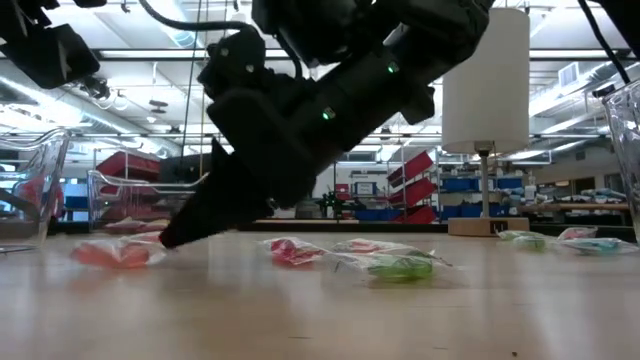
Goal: Sort candy
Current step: Put the orange gummy into the bottom left transparent bin
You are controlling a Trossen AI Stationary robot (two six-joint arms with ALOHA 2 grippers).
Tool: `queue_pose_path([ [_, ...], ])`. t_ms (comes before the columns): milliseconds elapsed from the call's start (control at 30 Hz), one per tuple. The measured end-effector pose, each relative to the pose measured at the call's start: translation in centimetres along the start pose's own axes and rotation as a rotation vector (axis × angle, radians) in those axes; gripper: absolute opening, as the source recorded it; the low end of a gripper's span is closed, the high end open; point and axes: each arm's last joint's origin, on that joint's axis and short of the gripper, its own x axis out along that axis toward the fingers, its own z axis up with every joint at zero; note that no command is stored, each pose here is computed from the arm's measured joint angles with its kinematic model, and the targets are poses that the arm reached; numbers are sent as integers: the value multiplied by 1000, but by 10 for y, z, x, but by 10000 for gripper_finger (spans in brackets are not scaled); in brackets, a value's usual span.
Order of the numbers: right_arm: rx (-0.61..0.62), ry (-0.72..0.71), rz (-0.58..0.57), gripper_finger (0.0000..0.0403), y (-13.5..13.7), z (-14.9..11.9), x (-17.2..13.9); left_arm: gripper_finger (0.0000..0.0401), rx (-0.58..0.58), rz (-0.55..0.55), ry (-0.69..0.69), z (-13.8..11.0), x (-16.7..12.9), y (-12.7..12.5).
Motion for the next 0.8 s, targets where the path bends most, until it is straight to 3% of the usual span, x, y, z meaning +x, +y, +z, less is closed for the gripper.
queue_pose_path([
  [533,-12,60,-49,123,-2,-9,3,212,23,30,-32,1,0,1],
  [667,-25,65,-49,88,-2,-9,3,212,23,31,-34,1,0,1],
  [800,-38,78,-51,26,-2,-10,3,212,22,43,-46,1,0,1],
])
